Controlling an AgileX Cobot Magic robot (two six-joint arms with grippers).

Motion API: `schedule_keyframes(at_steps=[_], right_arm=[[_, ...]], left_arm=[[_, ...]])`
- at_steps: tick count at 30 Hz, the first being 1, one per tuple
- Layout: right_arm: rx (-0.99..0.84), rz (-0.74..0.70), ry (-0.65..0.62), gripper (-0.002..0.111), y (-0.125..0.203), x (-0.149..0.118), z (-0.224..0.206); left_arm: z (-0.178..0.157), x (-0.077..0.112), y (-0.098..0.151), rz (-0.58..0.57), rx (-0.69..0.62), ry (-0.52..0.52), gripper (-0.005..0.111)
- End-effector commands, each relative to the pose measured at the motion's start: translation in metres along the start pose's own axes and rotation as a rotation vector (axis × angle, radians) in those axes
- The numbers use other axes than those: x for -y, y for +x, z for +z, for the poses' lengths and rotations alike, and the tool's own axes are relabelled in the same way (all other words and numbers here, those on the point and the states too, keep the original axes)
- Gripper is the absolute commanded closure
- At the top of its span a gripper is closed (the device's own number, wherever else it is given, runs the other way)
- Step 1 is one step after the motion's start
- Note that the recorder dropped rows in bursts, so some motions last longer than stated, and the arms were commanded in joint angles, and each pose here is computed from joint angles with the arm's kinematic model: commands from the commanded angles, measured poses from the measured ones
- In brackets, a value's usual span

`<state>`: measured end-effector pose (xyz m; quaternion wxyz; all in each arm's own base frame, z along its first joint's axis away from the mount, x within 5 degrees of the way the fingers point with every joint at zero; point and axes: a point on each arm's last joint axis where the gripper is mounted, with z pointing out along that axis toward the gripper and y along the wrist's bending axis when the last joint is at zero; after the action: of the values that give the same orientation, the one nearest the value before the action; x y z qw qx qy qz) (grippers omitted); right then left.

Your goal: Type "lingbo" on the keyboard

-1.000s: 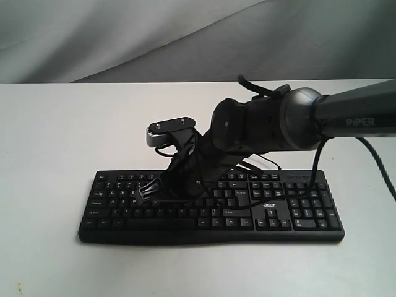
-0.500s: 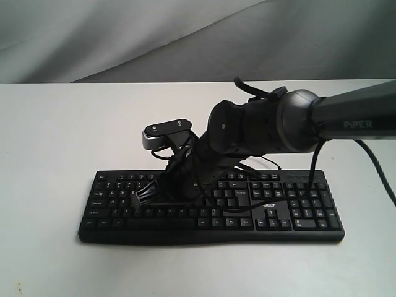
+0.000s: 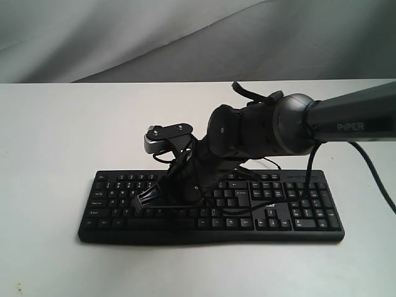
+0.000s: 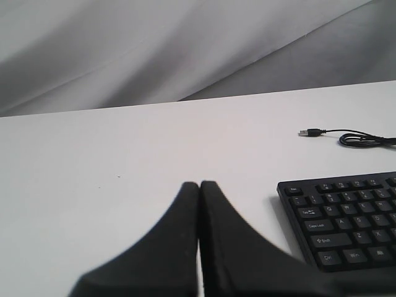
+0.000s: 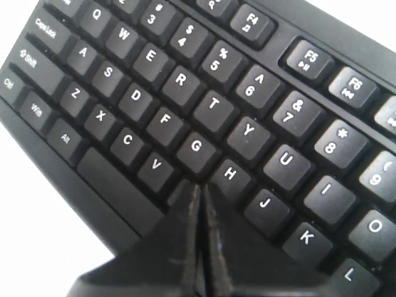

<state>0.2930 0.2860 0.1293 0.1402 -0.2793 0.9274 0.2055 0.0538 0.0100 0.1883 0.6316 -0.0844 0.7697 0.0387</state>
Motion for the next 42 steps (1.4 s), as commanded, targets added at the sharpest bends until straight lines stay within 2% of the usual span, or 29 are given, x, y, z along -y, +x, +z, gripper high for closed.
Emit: schedule_keyframes(at_steps=[1, 9, 19, 42], right_arm=[[-0.006, 0.011, 0.007, 0.108, 0.001, 0.0, 0.003], [-0.026, 0.024, 0.007, 0.108, 0.004, 0.001, 0.007], [0.082, -0.042, -0.004, 0.108, -0.016, -0.008, -0.019], [0.095, -0.081, -0.053, 0.108, -0.018, -0.009, 0.009]], left_arm=[[0.0, 0.0, 0.001, -0.012, 0.003, 0.001, 0.106], [0.0, 0.0, 0.001, -0.012, 0.003, 0.001, 0.106], [0.0, 0.0, 0.001, -0.012, 0.003, 0.001, 0.106], [0.0, 0.0, 0.001, -0.012, 0.003, 0.001, 0.106]])
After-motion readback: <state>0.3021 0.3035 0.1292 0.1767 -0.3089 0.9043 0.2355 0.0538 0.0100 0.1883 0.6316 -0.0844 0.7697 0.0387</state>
